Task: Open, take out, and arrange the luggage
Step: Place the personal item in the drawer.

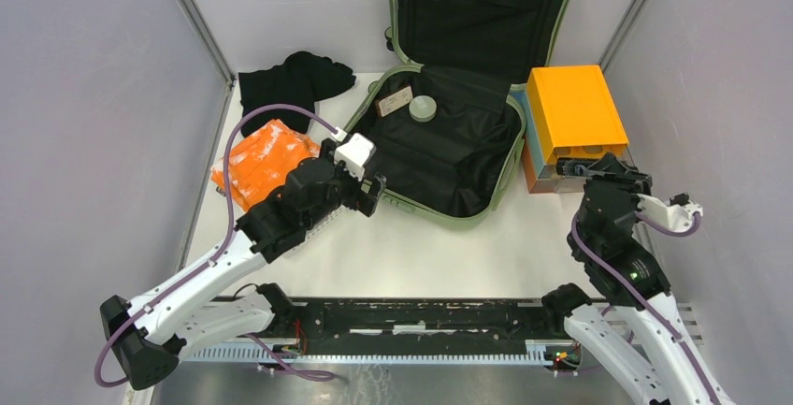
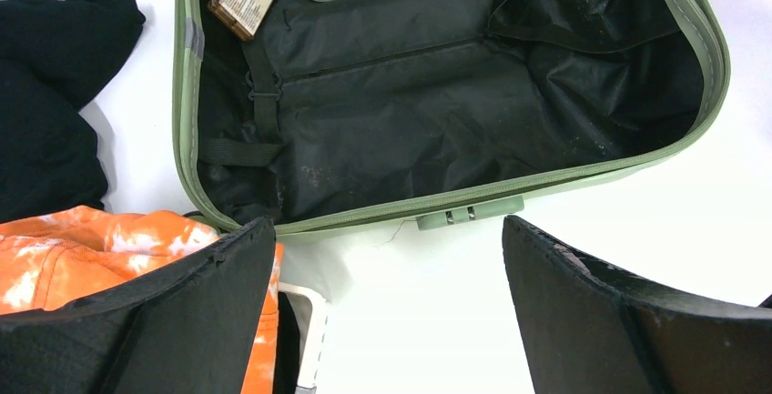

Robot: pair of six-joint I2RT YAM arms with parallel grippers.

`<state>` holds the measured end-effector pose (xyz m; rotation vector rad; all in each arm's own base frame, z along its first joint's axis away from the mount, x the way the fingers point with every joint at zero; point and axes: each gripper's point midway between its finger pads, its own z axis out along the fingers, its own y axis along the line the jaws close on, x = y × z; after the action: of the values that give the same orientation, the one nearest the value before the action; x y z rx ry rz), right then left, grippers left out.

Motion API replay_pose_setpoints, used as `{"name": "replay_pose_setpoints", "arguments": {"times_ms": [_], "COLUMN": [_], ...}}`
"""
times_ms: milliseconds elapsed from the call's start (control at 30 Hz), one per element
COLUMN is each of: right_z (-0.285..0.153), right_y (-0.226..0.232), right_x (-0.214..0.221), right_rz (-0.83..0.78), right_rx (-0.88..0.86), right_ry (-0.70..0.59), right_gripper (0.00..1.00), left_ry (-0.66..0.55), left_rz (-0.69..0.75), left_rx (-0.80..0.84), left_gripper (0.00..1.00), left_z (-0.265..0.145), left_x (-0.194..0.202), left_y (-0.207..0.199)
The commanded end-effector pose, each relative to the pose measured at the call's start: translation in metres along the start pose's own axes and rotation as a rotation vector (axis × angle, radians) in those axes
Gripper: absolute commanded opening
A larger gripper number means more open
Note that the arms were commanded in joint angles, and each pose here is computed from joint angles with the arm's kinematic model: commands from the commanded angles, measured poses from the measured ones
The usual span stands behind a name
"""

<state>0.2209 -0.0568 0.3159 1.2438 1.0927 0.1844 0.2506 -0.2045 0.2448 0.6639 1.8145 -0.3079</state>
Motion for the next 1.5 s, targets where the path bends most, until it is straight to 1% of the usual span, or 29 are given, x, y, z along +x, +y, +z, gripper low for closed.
{"name": "replay_pose_setpoints", "arguments": {"times_ms": [0,300,500,633,833,933,1067,1167,1267,1367,1467], "right_z": [0.005,0.02,0.038,0.041,0.047,0.051,0.057,0.061,0.064,0.064,0.063], "right_y": [0.003,-0.003,0.001,0.002,-0.004,-0.007,-0.011,-0.016,-0.019,-0.017,-0.012], "right_x": [-0.007,0.007,-0.002,0.003,0.016,0.019,0.027,0.034,0.037,0.036,0.034], "right_rz": [0.057,0.038,0.017,-0.002,-0.007,-0.008,0.003,0.009,0.015,0.017,0.015], "right_rx": [0.029,0.058,0.073,0.073,0.078,0.088,0.091,0.093,0.097,0.088,0.065], "right_ry": [-0.073,-0.068,-0.085,-0.061,-0.016,-0.005,0.027,0.055,0.072,0.078,0.081], "right_gripper": [0.04,0.04,0.03,0.03,0.1,0.15,0.26,0.39,0.55,0.63,0.67], "left_ry": [-0.052,-0.055,-0.057,-0.057,-0.053,-0.053,-0.053,-0.053,-0.053,-0.052,-0.048], "left_rz": [0.024,0.025,0.024,0.024,0.027,0.027,0.028,0.027,0.029,0.029,0.031], "left_rx": [-0.024,-0.017,-0.013,-0.012,-0.014,-0.012,-0.02,-0.023,-0.026,-0.025,-0.023], "left_gripper": [0.98,0.98,0.98,0.98,0.98,0.98,0.98,0.98,0.98,0.98,0.98], "left_z": [-0.004,-0.005,-0.006,-0.005,-0.005,-0.005,-0.005,-0.005,-0.005,-0.005,-0.004], "left_x": [-0.014,-0.014,-0.015,-0.015,-0.014,-0.014,-0.014,-0.014,-0.013,-0.013,-0.012], "left_y": [0.007,0.006,0.006,0.005,0.006,0.005,0.007,0.008,0.008,0.008,0.008]}}
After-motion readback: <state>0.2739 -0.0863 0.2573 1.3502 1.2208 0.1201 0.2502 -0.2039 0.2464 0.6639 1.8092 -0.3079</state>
